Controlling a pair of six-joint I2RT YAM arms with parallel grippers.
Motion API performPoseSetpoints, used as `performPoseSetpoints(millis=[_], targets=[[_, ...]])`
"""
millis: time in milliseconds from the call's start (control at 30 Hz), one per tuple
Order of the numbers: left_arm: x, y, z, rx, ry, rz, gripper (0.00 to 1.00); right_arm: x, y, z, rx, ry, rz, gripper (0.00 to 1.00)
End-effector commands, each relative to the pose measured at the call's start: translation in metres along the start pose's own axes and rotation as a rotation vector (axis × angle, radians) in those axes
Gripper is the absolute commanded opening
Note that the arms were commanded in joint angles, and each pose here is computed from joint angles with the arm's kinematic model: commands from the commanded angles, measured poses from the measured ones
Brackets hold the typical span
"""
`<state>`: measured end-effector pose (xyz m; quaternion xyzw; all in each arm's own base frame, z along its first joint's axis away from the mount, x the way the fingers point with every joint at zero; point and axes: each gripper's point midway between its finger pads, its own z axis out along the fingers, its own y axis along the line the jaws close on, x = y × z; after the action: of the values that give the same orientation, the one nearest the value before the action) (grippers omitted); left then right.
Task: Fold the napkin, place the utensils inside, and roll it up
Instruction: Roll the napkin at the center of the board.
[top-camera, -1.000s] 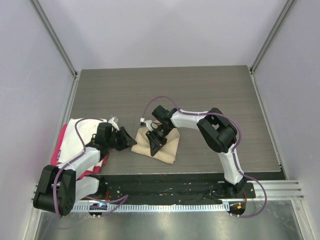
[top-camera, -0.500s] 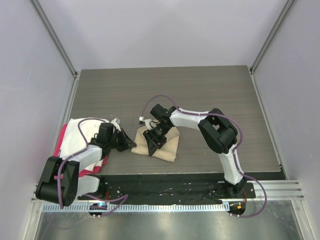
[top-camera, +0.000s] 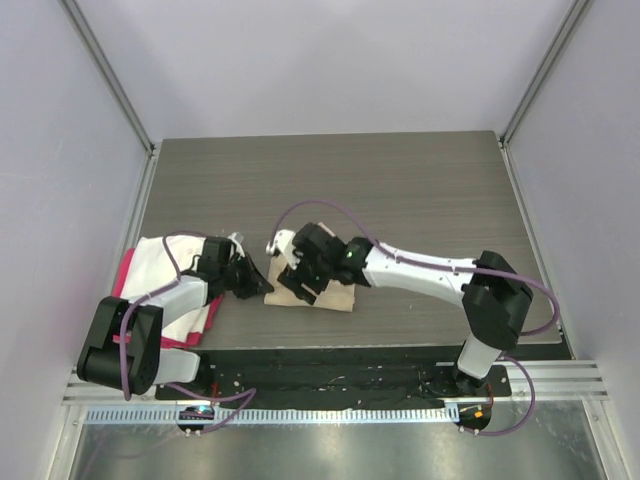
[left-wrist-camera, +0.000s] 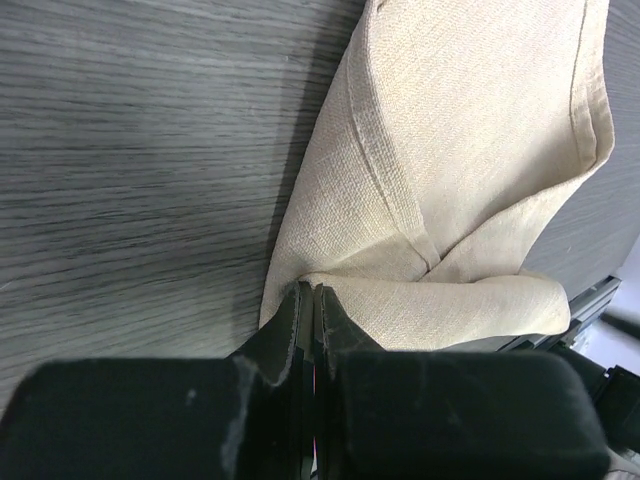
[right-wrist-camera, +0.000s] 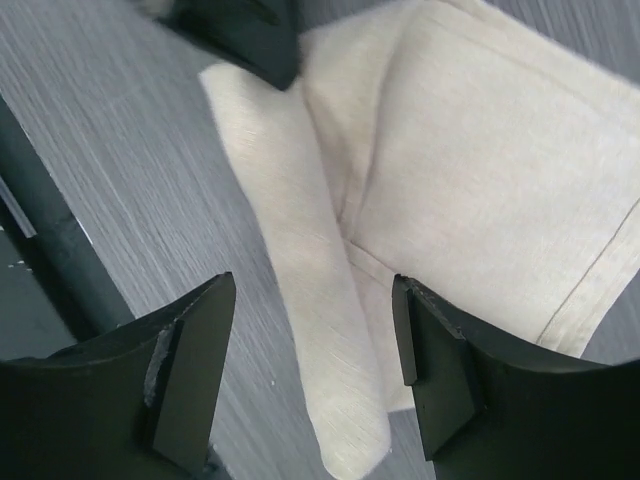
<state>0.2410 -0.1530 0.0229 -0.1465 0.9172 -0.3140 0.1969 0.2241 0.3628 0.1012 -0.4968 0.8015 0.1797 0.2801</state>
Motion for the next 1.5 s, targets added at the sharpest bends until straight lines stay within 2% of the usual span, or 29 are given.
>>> performPoseSetpoints(millis=[0,333,767,867,933,967,1000,1067,1100,1200,1300,1467], targets=[[-0.003,0.004,-0.002,-0.067,0.027,-0.004,0.00,-0.010,-0.008,0.005,0.237,-0.100,-0.221,0.71],[-0.003,0.007,-0.001,-0.102,0.061,-0.010,0.00,0.008,0.015,0.031,0.179,-0.042,-0.330,0.63],[-0.005,0.005,0.001,-0.104,0.071,-0.001,0.00,0.035,0.013,0.052,0.147,0.053,-0.311,0.59],[-0.007,0.001,0.001,-0.084,0.068,0.010,0.00,0.042,0.007,0.058,0.132,0.090,-0.275,0.54],[-0.010,-0.003,-0.001,-0.070,0.052,0.018,0.01,0.049,0.009,0.061,0.064,0.127,-0.225,0.47],[-0.013,-0.003,-0.002,-0.073,0.039,0.019,0.04,0.051,0.009,0.061,0.031,0.143,-0.198,0.44],[-0.018,-0.005,-0.004,-0.077,0.009,0.019,0.13,0.045,0.025,0.062,-0.080,0.136,-0.165,0.40],[-0.024,-0.007,-0.008,-0.082,-0.026,0.026,0.26,0.062,0.027,0.063,-0.165,0.213,-0.084,0.36],[-0.030,-0.008,-0.014,-0.089,-0.065,0.033,0.36,0.059,0.035,0.061,-0.233,0.212,-0.056,0.33],[-0.037,-0.007,-0.023,-0.113,-0.125,0.041,0.51,0.069,0.036,0.059,-0.292,0.264,0.011,0.31],[-0.041,-0.003,-0.034,-0.133,-0.182,0.055,0.59,0.071,0.040,0.055,-0.363,0.299,0.083,0.30],[-0.034,-0.011,-0.042,-0.068,-0.210,0.069,0.64,0.072,0.052,0.045,-0.502,0.352,0.206,0.29]])
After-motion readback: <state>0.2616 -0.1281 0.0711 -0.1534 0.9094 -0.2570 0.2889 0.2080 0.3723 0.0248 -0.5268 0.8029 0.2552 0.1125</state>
